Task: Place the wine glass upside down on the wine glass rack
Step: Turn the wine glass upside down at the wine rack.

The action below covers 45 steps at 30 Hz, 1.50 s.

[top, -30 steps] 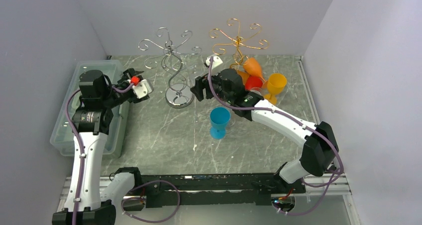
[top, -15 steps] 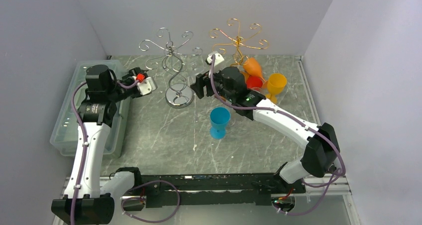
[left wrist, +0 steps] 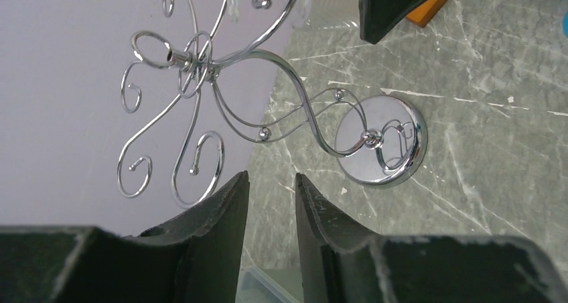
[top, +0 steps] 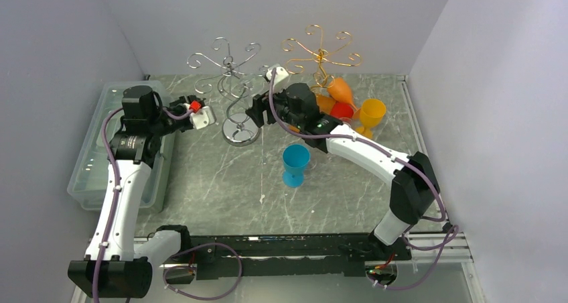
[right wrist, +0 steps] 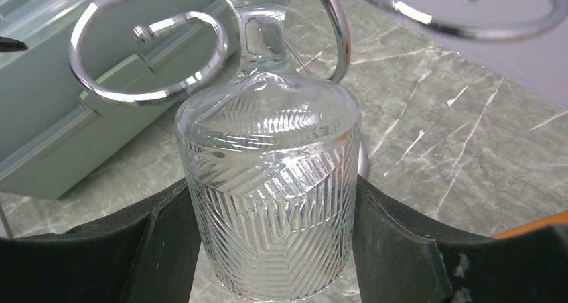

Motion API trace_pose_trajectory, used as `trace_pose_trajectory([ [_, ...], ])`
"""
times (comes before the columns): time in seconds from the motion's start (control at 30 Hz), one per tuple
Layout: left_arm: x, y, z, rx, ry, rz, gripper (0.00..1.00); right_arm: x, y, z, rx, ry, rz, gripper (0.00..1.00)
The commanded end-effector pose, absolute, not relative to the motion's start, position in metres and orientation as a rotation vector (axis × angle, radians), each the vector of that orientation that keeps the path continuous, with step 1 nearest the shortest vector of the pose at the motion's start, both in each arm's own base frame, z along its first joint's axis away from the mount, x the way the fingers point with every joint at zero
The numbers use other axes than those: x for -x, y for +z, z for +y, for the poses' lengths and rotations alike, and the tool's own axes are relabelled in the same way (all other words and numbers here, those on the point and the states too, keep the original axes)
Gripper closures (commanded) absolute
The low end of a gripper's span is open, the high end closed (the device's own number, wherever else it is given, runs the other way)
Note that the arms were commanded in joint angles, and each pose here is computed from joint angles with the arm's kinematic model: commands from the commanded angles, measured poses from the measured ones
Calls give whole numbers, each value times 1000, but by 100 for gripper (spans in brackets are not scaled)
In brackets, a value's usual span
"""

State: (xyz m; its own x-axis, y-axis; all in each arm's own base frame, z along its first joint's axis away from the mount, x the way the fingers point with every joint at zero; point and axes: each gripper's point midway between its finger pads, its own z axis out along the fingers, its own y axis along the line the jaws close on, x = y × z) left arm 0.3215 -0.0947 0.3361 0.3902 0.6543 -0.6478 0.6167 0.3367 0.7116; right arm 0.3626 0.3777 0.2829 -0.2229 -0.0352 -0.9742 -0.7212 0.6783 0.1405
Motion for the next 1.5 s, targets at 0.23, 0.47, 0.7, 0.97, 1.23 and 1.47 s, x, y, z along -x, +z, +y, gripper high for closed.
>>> trace_pose_trajectory([
  [0.23, -320, 351, -98, -1360, 72, 1221, 69, -373, 355, 397, 599, 804, 1455, 100],
  [0.47, -319, 350, -97, -1366, 74, 1229, 73, -370, 349, 414, 625, 874, 1449, 100],
  [0.7, -320, 349, -96, -1370, 84, 1230, 77, -363, 344, 426, 663, 884, 1436, 100],
  [0.97, -327, 350, -91, -1328, 111, 1259, 81, -342, 341, 423, 720, 864, 1365, 100],
  [1.23, -331, 349, -86, -1319, 111, 1311, 84, -325, 339, 413, 751, 845, 1262, 100],
  [1.47, -333, 348, -83, -1309, 132, 1325, 86, -319, 335, 407, 742, 850, 1219, 100],
])
